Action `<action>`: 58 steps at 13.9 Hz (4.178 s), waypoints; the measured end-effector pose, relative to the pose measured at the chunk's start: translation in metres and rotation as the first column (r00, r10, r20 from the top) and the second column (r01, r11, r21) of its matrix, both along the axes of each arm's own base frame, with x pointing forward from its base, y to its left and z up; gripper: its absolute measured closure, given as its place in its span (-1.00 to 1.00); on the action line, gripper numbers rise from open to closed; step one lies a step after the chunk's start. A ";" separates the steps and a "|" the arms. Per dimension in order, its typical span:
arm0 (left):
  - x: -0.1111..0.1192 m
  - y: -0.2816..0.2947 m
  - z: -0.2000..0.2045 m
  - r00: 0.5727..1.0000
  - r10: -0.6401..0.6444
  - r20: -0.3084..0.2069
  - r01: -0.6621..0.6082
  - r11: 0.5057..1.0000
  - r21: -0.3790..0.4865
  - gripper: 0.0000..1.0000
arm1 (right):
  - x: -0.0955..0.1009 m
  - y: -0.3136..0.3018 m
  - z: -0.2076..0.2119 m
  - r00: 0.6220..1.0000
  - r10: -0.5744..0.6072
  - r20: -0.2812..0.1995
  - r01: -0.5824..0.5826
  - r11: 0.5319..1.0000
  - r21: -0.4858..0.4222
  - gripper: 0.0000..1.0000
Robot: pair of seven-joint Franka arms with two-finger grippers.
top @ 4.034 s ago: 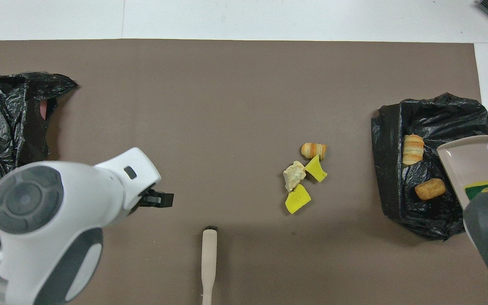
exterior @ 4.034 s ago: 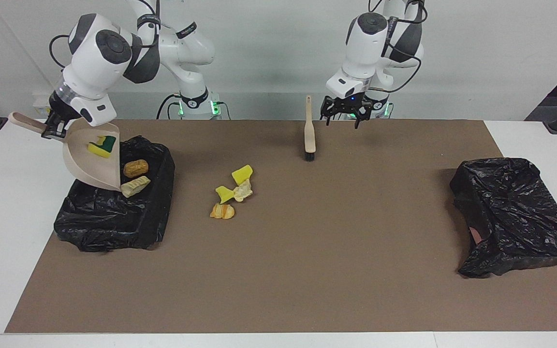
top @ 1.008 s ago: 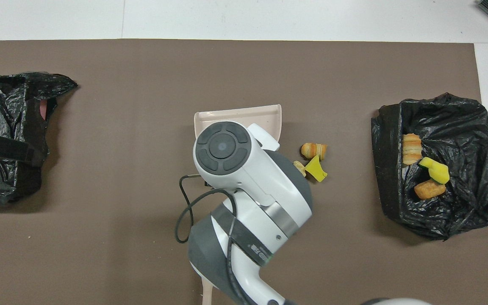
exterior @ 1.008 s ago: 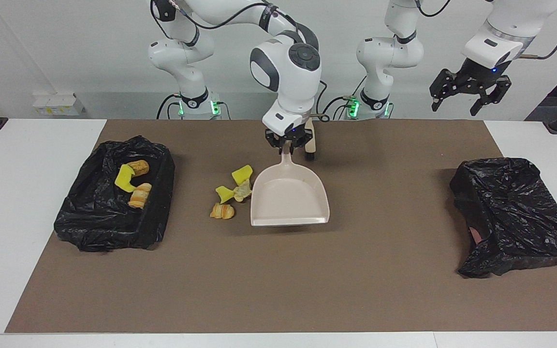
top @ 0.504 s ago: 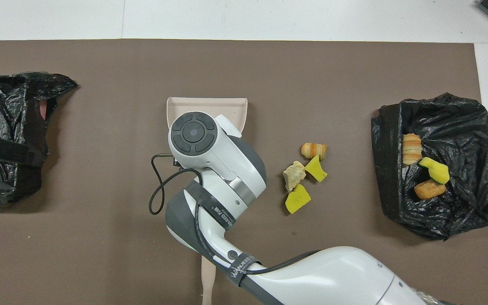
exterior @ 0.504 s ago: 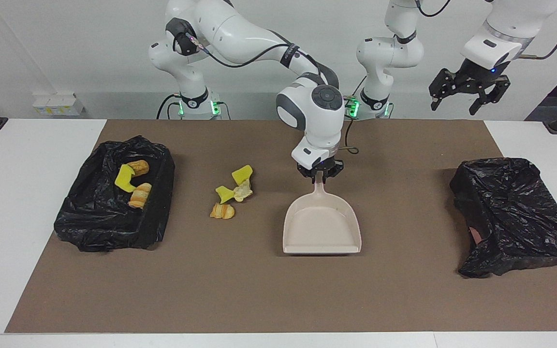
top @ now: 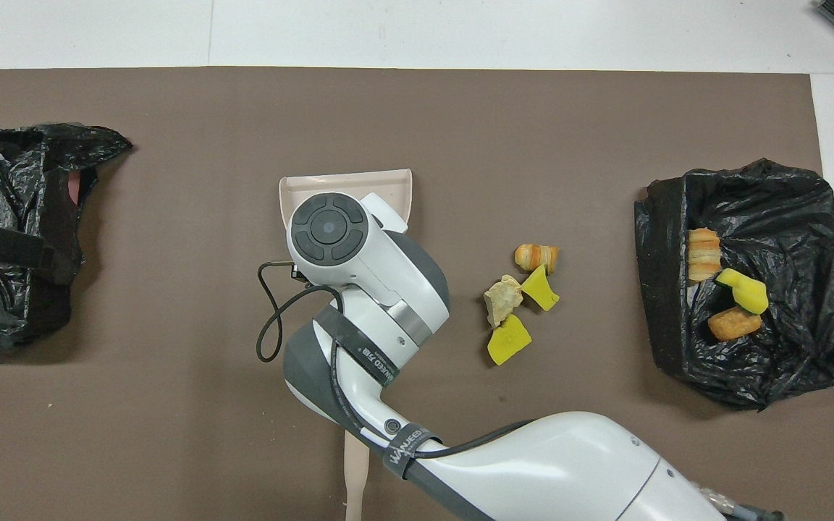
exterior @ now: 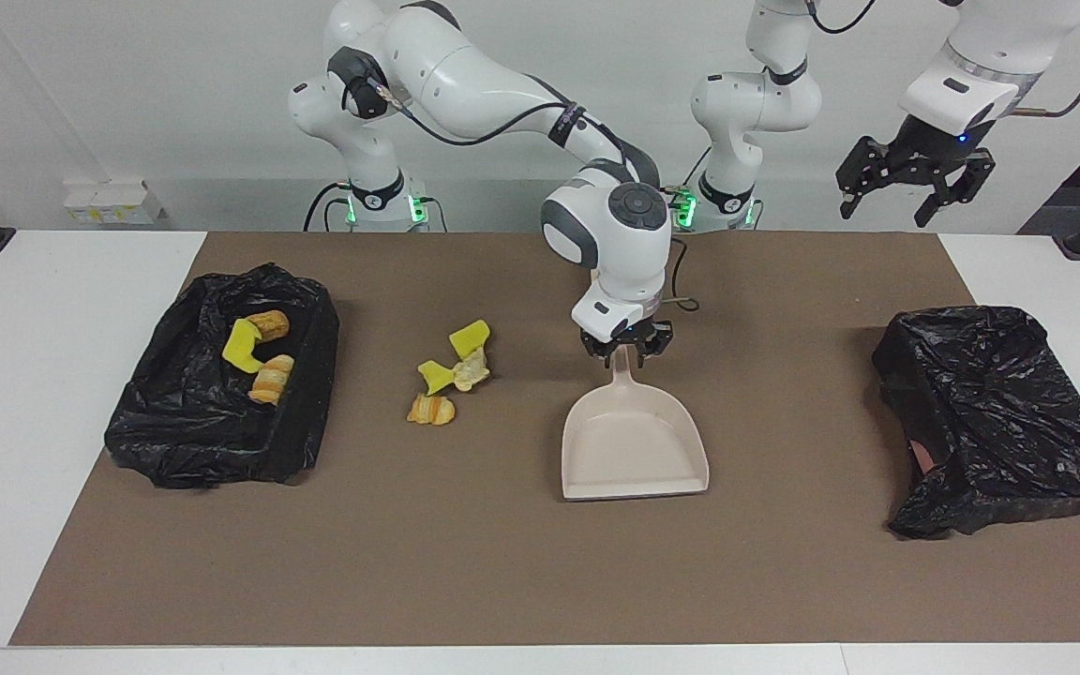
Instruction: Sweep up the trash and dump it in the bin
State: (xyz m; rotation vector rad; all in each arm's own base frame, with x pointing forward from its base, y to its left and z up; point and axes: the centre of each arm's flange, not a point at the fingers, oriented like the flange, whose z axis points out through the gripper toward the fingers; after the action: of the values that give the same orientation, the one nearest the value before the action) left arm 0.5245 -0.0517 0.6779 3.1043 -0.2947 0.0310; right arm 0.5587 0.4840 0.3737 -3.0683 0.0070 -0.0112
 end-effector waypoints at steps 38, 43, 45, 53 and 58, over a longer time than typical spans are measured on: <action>-0.007 -0.232 -0.297 0.906 -0.421 -0.047 0.423 0.903 0.079 0.38 | -0.312 -0.013 -0.021 0.964 -0.017 -0.264 0.011 1.000 -0.021 0.49; -0.005 -0.212 -0.295 0.610 -0.784 -0.116 0.792 0.608 0.052 0.38 | -0.261 -0.063 0.022 0.963 0.007 -0.271 -0.029 0.997 -0.075 0.49; -0.007 -0.213 -0.296 0.512 -0.850 -0.124 0.858 0.512 0.037 0.38 | -0.227 -0.110 0.050 0.968 0.006 -0.251 -0.031 0.995 -0.097 0.49; -0.057 -0.246 -0.307 0.381 -0.909 -0.166 0.923 0.383 0.023 0.38 | -0.126 -0.267 0.040 0.944 0.229 -0.238 -0.305 0.880 -0.363 0.49; -0.087 -0.267 -0.309 0.385 -0.905 -0.179 0.922 0.385 0.037 0.38 | -0.072 -0.337 0.003 0.937 0.258 -0.234 -0.333 0.862 -0.382 0.49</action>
State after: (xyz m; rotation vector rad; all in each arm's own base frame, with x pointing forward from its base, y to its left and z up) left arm 0.4379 -0.3186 0.3688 2.5054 -2.0256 -0.2216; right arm 0.4864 0.1465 0.3766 -3.4425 -0.5294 0.3172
